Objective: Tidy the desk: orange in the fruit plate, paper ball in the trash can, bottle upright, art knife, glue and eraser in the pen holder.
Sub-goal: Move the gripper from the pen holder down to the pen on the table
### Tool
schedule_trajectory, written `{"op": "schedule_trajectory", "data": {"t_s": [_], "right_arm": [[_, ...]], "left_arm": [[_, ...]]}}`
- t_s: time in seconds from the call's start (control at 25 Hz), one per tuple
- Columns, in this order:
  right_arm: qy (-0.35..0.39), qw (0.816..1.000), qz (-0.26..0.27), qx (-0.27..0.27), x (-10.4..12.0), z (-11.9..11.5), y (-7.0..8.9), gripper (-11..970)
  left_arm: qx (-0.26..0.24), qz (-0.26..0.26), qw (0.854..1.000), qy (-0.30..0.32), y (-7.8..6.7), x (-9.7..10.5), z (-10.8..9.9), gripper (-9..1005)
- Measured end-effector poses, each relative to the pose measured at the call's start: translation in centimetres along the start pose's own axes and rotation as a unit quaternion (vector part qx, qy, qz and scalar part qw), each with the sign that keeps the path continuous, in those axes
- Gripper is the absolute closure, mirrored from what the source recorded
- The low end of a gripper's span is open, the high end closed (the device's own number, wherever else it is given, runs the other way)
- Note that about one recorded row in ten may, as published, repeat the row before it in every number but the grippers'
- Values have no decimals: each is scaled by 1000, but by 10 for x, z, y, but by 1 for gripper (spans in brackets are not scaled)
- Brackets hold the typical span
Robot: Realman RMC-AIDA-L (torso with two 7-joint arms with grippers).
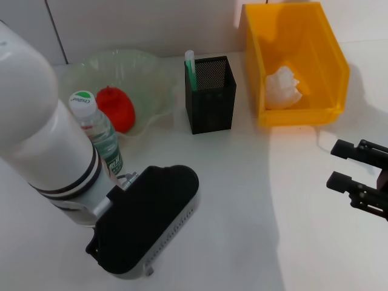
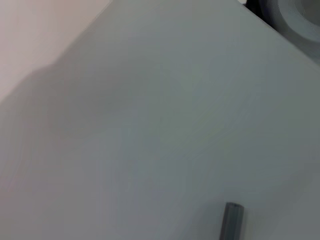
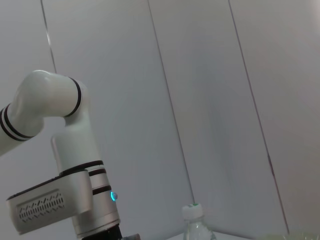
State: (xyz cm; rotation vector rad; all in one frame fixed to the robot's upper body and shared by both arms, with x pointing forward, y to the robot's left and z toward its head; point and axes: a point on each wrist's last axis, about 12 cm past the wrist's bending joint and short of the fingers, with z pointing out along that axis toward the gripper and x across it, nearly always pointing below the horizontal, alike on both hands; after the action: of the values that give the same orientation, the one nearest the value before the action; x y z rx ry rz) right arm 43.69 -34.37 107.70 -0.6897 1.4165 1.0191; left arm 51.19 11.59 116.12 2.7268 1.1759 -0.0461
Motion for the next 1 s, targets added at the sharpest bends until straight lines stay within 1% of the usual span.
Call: {"op": "schedule_trajectory", "data": {"t_s": [0.08,0.12,0.16,0.2,0.4,0.44,0.52,0.8,0.84,1.0], "right_arm": [[0,1000,0,0,0,0,0,336],[-1,1000,0,-1,0,0,0,336],[-2,1000,1,-1,0,1,1,336],[-2,1000,1,-2,1,1,1,336],[-3,1000,4,0,2,0,3,336],[-3,1000,5,0,3,0,3,336],[-5,1000,4,-3,3,0,5,336],[-5,1000,5,-7,3,1,5,336],[-5,1000,6,-7,3,1,5,336],[-7,1000,7,-8,4,2,6,336]], "left_arm": [[0,0,1000,0,0,0,0,325],[9,44,999,22,4,-4,1,327],[9,44,999,22,4,-4,1,328],[9,61,998,29,9,-4,1,330],[9,61,998,29,9,-4,1,338],[2,76,996,41,16,-2,3,339],[5,84,995,47,16,-1,6,342],[7,87,995,50,16,0,9,353],[14,99,993,59,15,2,15,355],[19,104,992,65,16,4,18,361]]}}
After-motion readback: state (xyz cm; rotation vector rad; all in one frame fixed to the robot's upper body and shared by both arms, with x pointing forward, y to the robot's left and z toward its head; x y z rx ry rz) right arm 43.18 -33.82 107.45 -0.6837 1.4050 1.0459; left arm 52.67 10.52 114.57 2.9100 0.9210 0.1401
